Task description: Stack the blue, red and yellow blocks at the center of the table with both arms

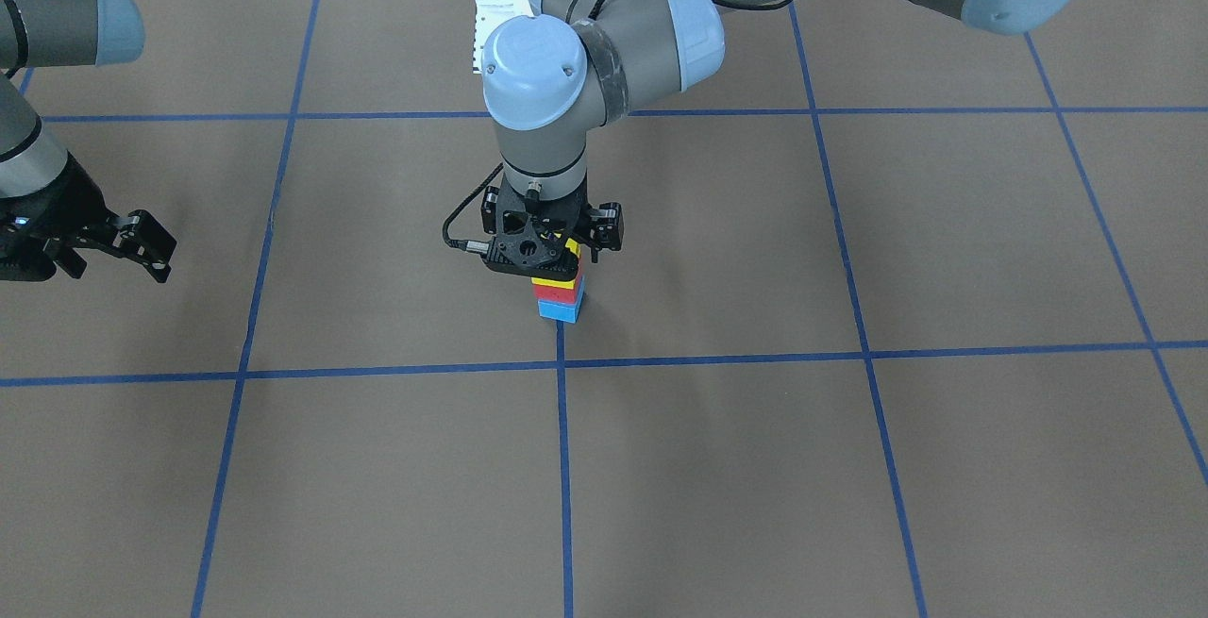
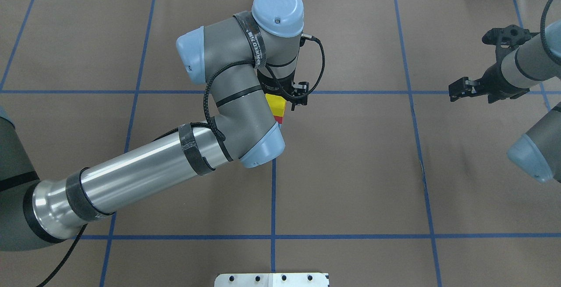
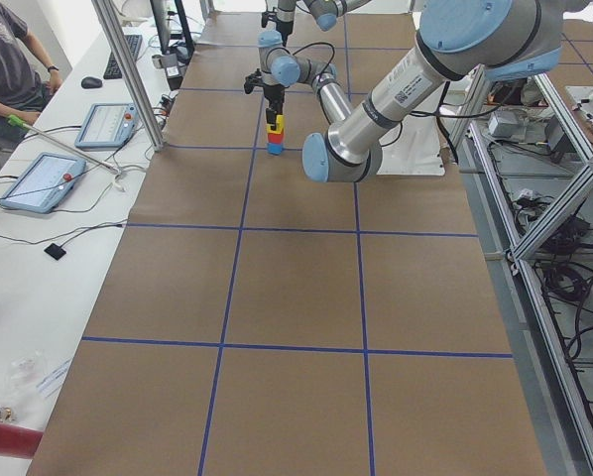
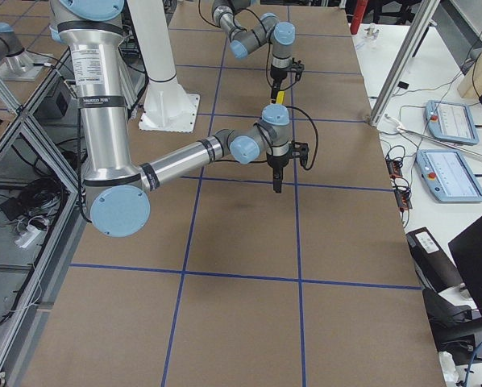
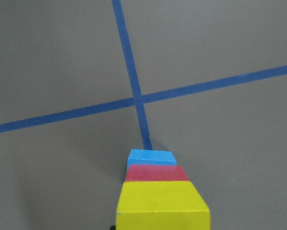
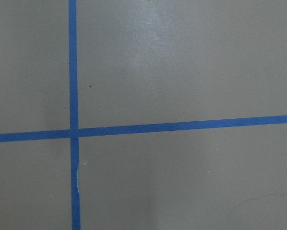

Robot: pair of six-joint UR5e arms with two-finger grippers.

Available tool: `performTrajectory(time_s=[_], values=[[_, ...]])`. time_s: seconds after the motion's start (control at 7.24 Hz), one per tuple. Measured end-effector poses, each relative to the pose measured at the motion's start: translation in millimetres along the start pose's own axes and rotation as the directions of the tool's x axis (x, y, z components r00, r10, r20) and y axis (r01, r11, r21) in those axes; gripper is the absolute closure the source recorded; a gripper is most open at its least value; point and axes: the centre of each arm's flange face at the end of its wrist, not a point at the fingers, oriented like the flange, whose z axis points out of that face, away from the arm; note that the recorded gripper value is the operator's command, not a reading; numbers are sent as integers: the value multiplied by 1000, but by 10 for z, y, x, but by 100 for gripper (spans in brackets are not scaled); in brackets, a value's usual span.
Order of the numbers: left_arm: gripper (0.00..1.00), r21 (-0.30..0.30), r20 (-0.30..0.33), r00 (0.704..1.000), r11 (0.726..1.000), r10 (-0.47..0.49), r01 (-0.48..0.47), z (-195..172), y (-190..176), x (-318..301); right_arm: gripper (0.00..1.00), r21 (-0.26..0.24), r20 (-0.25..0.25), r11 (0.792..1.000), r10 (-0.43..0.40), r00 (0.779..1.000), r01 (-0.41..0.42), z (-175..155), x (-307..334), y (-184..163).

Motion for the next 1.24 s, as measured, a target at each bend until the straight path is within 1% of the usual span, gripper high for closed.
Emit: performTrajectory(time_s=[0.28, 0.41, 0.55, 0.69, 0.83, 0.97, 1.1, 1.24], values=[[1, 7, -8, 1000, 1000, 1, -1, -85, 11, 6, 0, 0, -1, 1000, 0, 1000, 0, 5, 4, -1], [1, 21, -15, 1000, 1000, -4, 4, -291, 11, -49, 0, 0, -2, 1000, -1, 1000, 1, 7, 7, -3], [1, 39, -13, 1000, 999, -17, 18, -564, 10, -237, 0, 0, -5, 1000, -2, 1000, 2, 8, 40, -3], [1, 56, -6, 1000, 998, -10, 10, -715, 100, -605, 0, 2, -9, 1000, 1, 1000, -1, -6, 131, -11], [1, 72, 10, 999, 997, 39, -39, -729, 310, -1205, 0, 6, -8, 1000, -1, 1000, 1, -41, 283, -31], [1, 81, 42, 993, 990, 111, -114, -728, 547, -1944, 0, 3, -3, 1000, -13, 1000, 13, -97, 506, -56], [1, 66, 80, 980, 980, 181, -187, -738, 714, -2743, 0, -2, 14, 1000, -27, 1000, 28, -212, 802, -103], [1, 26, 96, 969, 973, 226, -230, -785, 816, -3730, 0, -9, 50, 999, -38, 998, 39, -385, 1136, -155]])
